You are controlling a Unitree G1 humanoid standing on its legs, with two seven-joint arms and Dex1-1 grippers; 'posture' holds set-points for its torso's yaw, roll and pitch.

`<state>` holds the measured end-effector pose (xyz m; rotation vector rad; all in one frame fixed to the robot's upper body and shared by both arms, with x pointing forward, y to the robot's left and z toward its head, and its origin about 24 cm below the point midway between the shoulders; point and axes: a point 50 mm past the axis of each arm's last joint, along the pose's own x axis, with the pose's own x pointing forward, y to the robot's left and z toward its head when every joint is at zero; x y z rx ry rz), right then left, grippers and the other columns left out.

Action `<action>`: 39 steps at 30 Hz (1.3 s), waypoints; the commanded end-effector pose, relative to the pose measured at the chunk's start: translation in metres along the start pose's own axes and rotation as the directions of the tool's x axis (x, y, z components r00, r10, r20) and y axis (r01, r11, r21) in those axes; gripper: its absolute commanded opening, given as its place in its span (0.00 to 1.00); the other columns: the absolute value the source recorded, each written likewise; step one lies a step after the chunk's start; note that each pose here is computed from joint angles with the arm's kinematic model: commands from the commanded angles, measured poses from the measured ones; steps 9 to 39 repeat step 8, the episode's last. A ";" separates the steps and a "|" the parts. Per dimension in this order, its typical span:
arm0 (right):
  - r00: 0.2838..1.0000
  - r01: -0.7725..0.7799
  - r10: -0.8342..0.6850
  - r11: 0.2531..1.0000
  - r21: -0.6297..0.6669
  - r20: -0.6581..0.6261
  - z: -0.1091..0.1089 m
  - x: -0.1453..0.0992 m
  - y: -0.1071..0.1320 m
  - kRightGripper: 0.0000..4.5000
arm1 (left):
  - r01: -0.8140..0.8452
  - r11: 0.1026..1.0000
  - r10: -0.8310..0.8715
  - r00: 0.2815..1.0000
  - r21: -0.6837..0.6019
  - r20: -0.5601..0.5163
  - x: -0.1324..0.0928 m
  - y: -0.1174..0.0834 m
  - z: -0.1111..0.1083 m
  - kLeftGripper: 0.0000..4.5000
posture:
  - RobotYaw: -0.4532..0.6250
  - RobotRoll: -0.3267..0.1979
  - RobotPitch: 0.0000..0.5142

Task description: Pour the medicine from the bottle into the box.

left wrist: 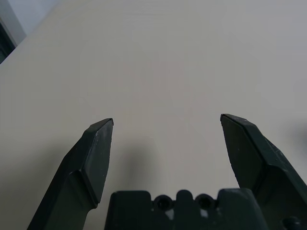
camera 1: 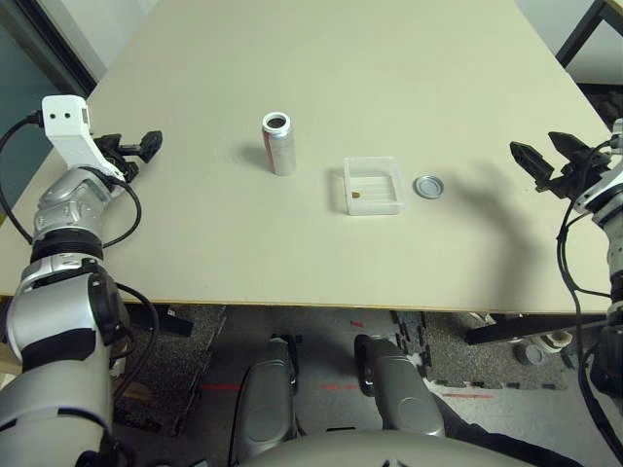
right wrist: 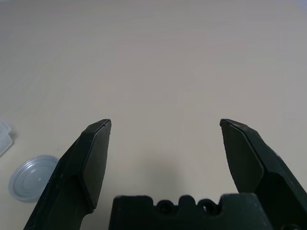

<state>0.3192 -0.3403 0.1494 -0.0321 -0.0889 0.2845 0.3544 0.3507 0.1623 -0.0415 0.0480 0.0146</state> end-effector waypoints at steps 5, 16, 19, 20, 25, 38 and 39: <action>0.999 0.036 -0.036 0.999 0.019 0.003 -0.007 -0.010 -0.003 1.00 | -0.017 1.000 0.017 1.000 0.010 -0.024 -0.001 0.002 -0.006 1.00 | 0.26 0.62 0.41; 1.000 0.031 -0.031 0.999 0.018 0.006 -0.007 -0.011 -0.001 1.00 | -0.017 1.000 0.017 1.000 0.008 -0.024 0.000 0.001 -0.005 1.00 | 0.25 0.62 0.41; 1.000 0.031 -0.031 0.999 0.018 0.006 -0.007 -0.011 -0.001 1.00 | -0.017 1.000 0.017 1.000 0.008 -0.024 0.000 0.001 -0.005 1.00 | 0.25 0.62 0.41; 1.000 0.031 -0.031 0.999 0.018 0.006 -0.007 -0.011 -0.001 1.00 | -0.017 1.000 0.017 1.000 0.008 -0.024 0.000 0.001 -0.005 1.00 | 0.25 0.62 0.41; 1.000 0.031 -0.031 0.999 0.018 0.006 -0.007 -0.011 -0.001 1.00 | -0.017 1.000 0.017 1.000 0.008 -0.024 0.000 0.001 -0.005 1.00 | 0.25 0.62 0.41; 1.000 0.031 -0.031 0.999 0.018 0.006 -0.007 -0.011 -0.001 1.00 | -0.017 1.000 0.017 1.000 0.008 -0.024 0.000 0.001 -0.005 1.00 | 0.25 0.62 0.41; 1.000 0.031 -0.031 0.999 0.018 0.006 -0.007 -0.011 -0.001 1.00 | -0.017 1.000 0.017 1.000 0.008 -0.024 0.000 0.001 -0.005 1.00 | 0.25 0.62 0.41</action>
